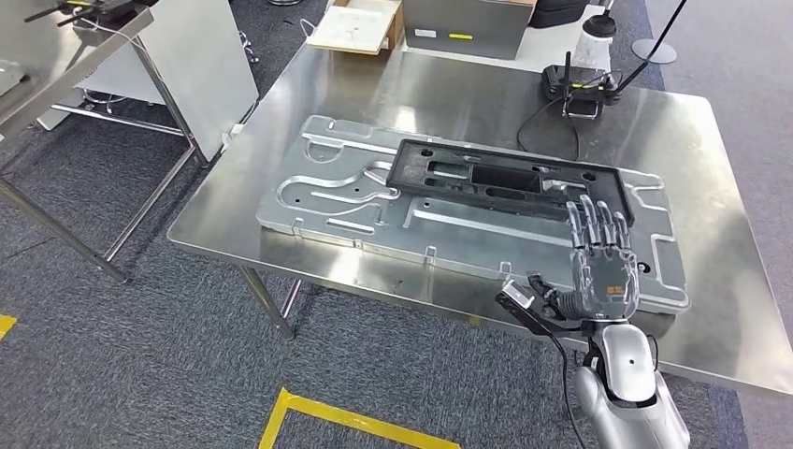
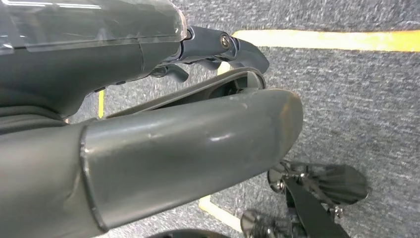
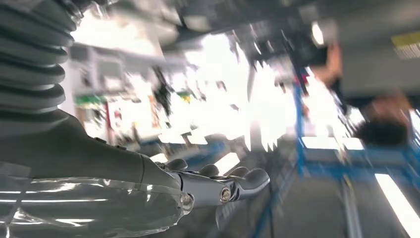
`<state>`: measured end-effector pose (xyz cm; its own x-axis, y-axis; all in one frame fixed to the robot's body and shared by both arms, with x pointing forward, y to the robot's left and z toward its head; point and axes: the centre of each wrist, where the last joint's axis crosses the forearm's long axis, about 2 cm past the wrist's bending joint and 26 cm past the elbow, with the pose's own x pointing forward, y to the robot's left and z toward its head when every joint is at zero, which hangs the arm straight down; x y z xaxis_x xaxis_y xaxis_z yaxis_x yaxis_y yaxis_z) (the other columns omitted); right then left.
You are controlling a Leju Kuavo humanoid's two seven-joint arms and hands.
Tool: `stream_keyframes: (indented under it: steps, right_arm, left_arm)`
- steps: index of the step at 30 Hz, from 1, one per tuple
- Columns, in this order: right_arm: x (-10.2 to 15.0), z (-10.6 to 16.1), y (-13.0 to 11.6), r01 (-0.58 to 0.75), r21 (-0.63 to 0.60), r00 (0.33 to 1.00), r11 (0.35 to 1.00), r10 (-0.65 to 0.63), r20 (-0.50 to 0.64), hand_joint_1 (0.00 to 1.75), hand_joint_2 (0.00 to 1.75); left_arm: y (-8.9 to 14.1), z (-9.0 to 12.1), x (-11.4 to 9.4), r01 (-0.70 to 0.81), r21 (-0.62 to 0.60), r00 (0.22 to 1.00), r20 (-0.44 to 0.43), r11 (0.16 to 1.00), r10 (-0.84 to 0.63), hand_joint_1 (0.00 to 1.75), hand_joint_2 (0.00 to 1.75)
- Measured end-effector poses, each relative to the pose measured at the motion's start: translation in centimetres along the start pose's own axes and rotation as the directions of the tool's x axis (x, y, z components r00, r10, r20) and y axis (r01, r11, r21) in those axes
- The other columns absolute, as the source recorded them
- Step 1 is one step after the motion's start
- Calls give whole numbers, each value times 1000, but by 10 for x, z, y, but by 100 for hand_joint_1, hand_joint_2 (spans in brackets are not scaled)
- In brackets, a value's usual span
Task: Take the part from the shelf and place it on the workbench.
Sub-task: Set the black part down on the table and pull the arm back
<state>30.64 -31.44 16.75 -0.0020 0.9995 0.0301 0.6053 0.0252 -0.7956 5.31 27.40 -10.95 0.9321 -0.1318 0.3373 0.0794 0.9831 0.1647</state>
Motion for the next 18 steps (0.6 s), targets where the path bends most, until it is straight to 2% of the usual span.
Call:
stream_keyframes:
  steps: [4, 10, 18]
  right_arm:
    - [13, -7, -15, 20, -71, 999, 997, -17, 44, 0, 175]
    - [25, -6, -24, 50, -104, 996, 993, -42, 78, 0, 175]
    - [60, 21, -31, 135, -98, 980, 986, -118, 159, 0, 175]
  left_arm:
    - [-1, 1, -2, -10, 2, 1000, -5, 1000, 10, 0, 0]
    - [-1, 1, -3, -16, 2, 1000, -8, 1000, 16, 0, 0]
    - [-1, 0, -1, -35, 9, 999, -4, 999, 35, 0, 0]
